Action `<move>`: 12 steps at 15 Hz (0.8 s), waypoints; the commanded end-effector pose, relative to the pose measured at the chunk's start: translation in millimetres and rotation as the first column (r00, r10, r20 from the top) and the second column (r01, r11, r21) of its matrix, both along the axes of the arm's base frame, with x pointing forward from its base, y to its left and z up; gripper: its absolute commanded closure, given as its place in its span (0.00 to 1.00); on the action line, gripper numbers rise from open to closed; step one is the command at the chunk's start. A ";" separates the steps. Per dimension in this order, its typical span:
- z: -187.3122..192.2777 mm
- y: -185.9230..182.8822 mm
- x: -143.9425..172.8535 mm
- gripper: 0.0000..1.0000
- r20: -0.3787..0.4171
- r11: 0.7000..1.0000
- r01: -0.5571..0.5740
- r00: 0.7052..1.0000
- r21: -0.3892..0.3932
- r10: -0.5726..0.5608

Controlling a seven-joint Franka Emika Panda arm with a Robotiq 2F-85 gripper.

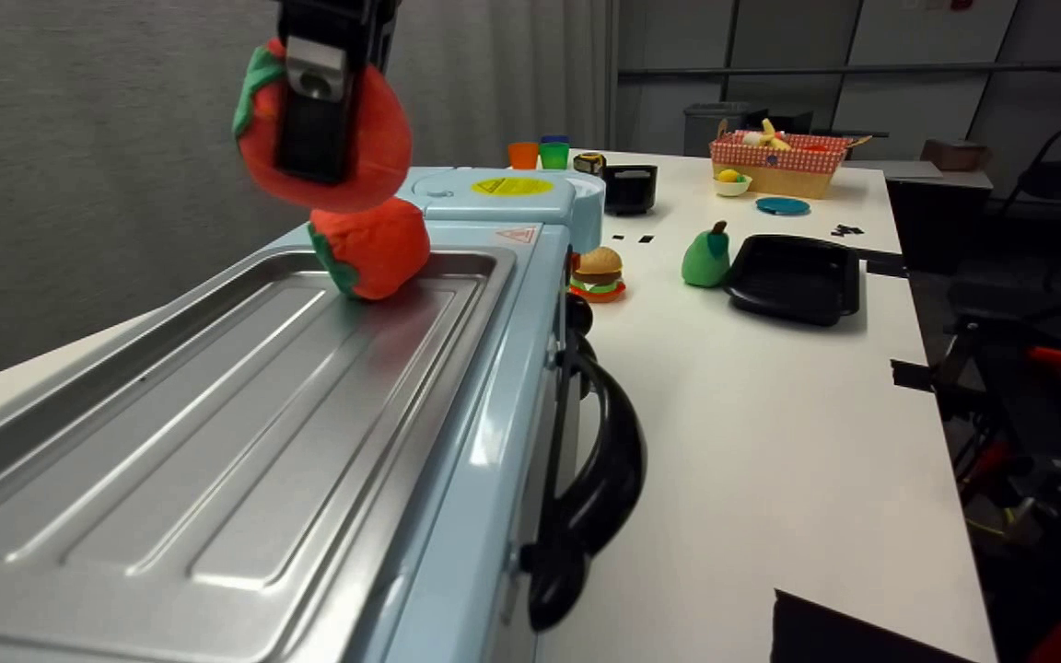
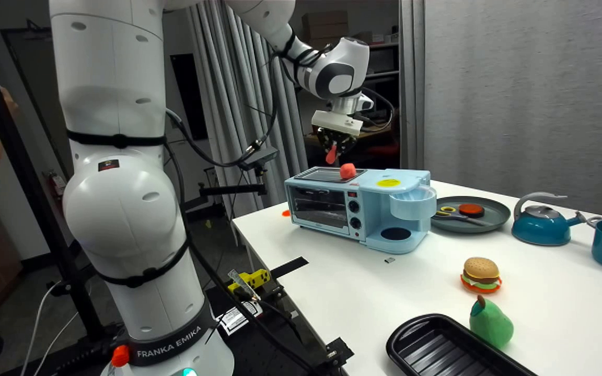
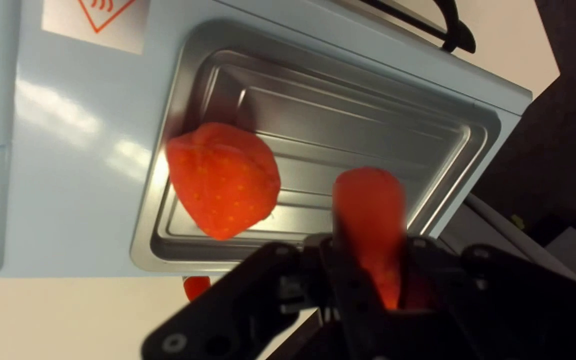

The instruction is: Move the orange plushie from the black plate to the top of the oven

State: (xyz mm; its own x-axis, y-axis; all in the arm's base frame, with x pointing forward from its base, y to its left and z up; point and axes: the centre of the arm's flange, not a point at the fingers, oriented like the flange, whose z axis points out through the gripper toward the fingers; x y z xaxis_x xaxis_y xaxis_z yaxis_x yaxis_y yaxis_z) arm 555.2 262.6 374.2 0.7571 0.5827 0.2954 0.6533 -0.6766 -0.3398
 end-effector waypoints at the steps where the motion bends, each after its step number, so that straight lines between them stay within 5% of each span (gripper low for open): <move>1: 0.5 9.0 -2.7 0.96 -0.025 0.998 -0.059 0.998 0.029 0.060; 3: -1.1 11.7 -4.7 0.57 -0.033 0.997 -0.076 0.997 0.028 0.077; 5: -2.6 13.0 -6.1 0.53 -0.040 0.996 -0.088 0.995 0.027 0.089; 12: -6.8 9.0 -4.3 0.02 -0.049 0.995 -0.097 0.994 0.019 0.098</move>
State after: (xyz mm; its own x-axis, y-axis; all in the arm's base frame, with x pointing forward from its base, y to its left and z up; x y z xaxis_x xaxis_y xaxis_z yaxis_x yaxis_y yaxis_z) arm 546.2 274.1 364.6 0.7224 0.6364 0.2704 0.6890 -0.6298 -0.3585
